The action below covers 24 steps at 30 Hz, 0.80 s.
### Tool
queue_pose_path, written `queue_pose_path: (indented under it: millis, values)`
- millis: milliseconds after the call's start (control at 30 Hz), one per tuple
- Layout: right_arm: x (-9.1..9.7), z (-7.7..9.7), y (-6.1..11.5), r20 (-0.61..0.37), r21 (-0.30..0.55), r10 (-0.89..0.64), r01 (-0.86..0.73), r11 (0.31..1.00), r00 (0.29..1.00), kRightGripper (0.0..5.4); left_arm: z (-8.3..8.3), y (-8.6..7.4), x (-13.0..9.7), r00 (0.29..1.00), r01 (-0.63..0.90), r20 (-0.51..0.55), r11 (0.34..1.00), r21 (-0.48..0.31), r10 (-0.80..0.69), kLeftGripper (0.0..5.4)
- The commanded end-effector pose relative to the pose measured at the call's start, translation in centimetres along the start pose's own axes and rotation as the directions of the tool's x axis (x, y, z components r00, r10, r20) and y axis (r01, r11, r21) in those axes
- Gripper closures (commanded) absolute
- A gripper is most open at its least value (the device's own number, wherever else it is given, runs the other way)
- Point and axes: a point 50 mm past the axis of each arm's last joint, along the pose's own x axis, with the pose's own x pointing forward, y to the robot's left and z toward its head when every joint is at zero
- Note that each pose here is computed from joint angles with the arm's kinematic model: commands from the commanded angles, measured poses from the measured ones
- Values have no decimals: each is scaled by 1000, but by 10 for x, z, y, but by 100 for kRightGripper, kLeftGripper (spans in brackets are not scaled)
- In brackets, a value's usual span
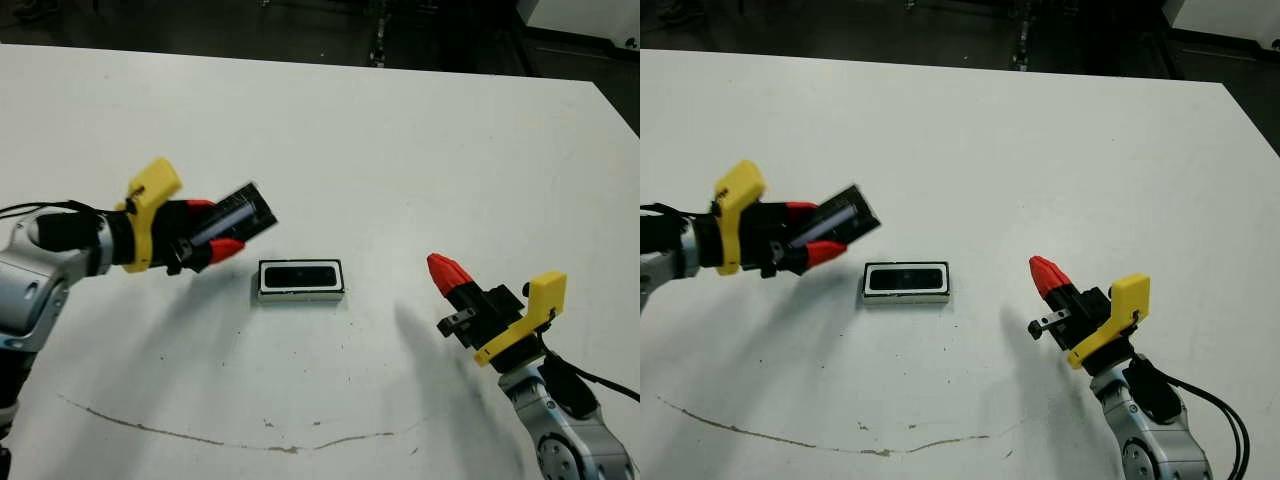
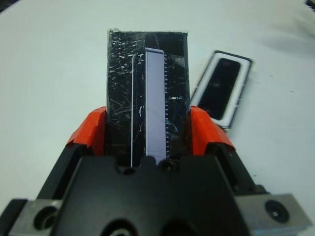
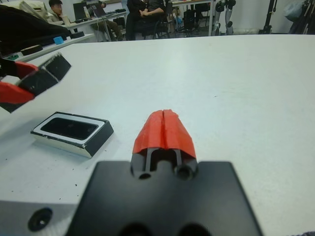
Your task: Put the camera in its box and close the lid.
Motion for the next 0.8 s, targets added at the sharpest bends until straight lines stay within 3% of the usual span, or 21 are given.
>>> queue_pose_path:
  millis: [33,400,800]
  values:
    - [-2,-1,-3,-10,-14,-15,15,1000,1000,540,-1,0,6,999,35,-19,999,29,-35,224]
    - [-2,-2,-3,-16,-4,-13,13,1000,1000,540,-7,0,14,987,152,-62,985,81,-147,224]
    - [-3,-3,-2,-19,-15,-15,14,1000,1000,540,-11,13,19,912,380,-157,925,-21,-379,224]
